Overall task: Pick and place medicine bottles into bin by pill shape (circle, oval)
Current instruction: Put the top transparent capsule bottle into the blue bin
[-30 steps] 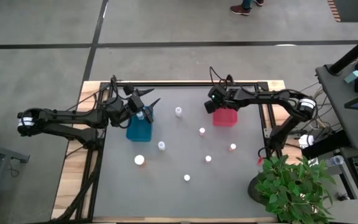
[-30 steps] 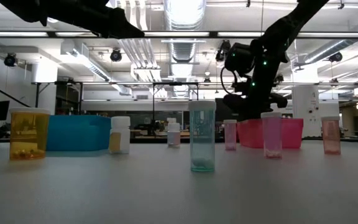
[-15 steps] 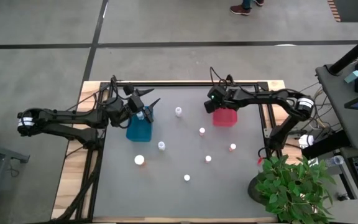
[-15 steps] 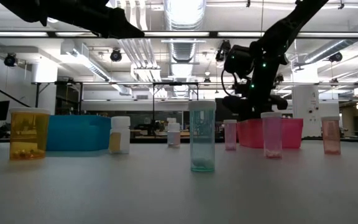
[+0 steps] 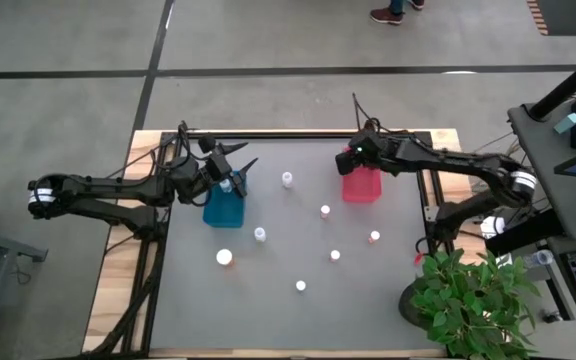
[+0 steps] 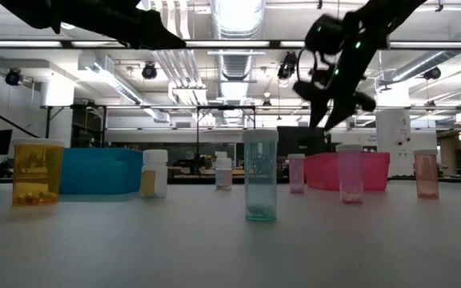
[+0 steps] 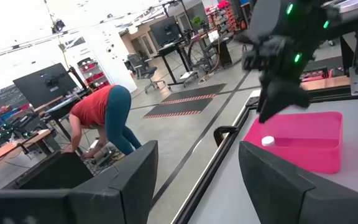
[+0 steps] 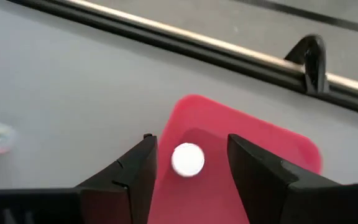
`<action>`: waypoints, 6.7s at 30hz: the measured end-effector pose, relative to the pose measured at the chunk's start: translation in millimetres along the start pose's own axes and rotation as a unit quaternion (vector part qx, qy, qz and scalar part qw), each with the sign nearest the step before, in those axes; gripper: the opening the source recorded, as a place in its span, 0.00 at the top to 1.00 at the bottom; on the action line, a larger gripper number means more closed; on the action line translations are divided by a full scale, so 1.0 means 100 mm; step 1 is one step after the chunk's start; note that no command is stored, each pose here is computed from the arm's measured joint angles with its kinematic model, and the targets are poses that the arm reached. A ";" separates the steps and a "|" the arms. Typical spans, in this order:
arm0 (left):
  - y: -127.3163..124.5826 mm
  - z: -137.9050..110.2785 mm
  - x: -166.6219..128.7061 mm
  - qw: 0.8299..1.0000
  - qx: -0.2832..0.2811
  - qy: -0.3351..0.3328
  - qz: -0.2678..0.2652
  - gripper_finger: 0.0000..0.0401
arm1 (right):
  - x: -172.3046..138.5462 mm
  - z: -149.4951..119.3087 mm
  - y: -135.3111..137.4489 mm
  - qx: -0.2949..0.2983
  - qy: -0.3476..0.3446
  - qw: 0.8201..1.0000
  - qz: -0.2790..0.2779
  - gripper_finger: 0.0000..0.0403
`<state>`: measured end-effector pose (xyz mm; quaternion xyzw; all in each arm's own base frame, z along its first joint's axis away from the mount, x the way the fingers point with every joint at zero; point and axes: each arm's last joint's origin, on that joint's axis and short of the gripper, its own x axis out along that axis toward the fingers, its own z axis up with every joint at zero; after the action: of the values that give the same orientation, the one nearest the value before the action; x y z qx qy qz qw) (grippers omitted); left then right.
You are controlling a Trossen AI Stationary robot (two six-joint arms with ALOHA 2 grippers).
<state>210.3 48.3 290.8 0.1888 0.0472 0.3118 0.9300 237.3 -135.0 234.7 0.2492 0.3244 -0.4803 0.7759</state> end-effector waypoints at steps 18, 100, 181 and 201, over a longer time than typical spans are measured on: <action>-0.13 -0.14 0.12 0.996 -0.077 0.035 -0.013 0.49 | -0.94 -0.50 0.47 -0.215 -0.077 0.958 0.171 0.59; -0.80 -0.30 1.75 0.861 -0.294 0.407 0.073 0.61 | -1.28 -1.06 -0.42 -0.264 -0.420 0.776 0.390 0.67; -1.01 -0.41 1.64 0.852 -0.285 0.434 0.070 0.70 | -1.26 -1.07 -0.41 -0.272 -0.417 0.777 0.385 0.67; -0.52 0.50 0.27 0.859 -0.246 0.447 0.045 0.68 | -1.25 -1.08 -0.41 -0.281 -0.410 0.779 0.382 0.67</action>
<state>271.9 10.4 318.2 -0.2039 0.3714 0.4055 0.8100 131.0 -3.7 252.6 -0.0968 -0.0260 -0.0893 0.9910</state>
